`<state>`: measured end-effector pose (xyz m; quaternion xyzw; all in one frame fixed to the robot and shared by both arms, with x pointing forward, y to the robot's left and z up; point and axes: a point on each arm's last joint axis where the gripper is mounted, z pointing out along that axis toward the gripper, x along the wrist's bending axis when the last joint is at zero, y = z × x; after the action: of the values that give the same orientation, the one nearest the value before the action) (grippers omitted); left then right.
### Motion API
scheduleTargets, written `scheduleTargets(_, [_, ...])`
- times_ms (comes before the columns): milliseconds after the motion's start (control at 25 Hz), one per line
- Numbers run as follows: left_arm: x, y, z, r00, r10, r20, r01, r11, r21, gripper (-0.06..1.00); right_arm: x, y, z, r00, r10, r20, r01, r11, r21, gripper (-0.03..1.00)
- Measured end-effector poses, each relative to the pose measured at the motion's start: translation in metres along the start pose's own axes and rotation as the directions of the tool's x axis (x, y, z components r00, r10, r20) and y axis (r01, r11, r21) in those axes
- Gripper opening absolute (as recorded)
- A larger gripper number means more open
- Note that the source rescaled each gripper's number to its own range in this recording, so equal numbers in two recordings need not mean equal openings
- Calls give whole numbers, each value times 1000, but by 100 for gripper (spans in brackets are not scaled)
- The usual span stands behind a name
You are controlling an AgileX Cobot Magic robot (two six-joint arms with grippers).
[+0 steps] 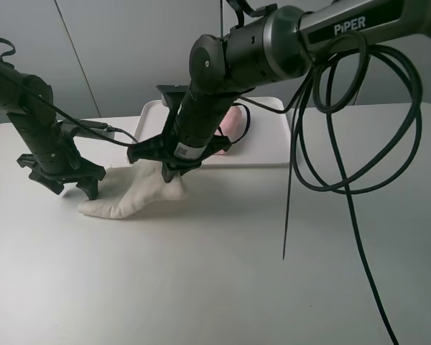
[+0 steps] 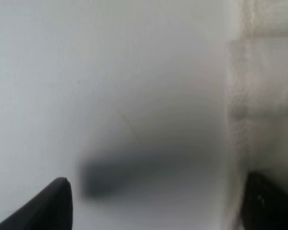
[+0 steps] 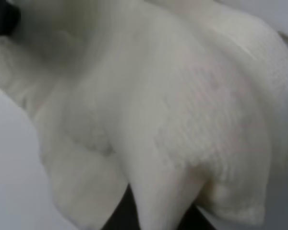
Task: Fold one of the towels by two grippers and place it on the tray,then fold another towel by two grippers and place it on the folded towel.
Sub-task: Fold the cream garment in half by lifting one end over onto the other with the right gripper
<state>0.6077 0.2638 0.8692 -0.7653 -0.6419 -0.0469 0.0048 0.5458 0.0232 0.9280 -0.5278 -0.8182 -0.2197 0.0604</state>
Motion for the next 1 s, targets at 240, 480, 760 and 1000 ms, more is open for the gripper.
scheduleTargets(240, [0,0,0,1000,0,0,0,1000,0,93,10,1,10,985,70,-157,-70,998,4,5])
scheduleTargets(480, [0,0,0,1000,-1,2,1,1000,0,93,15,1,28,951,104,-292,-106,994,7,5])
scheduleTargets(760, [0,0,0,1000,-3,3,3,1000,0,93,16,2,28,953,45,-301,-54,998,-19,5])
scheduleTargets(1000, [0,0,0,1000,-3,3,3,1000,0,93,5,-1,28,968,25,-250,-20,1000,24,5])
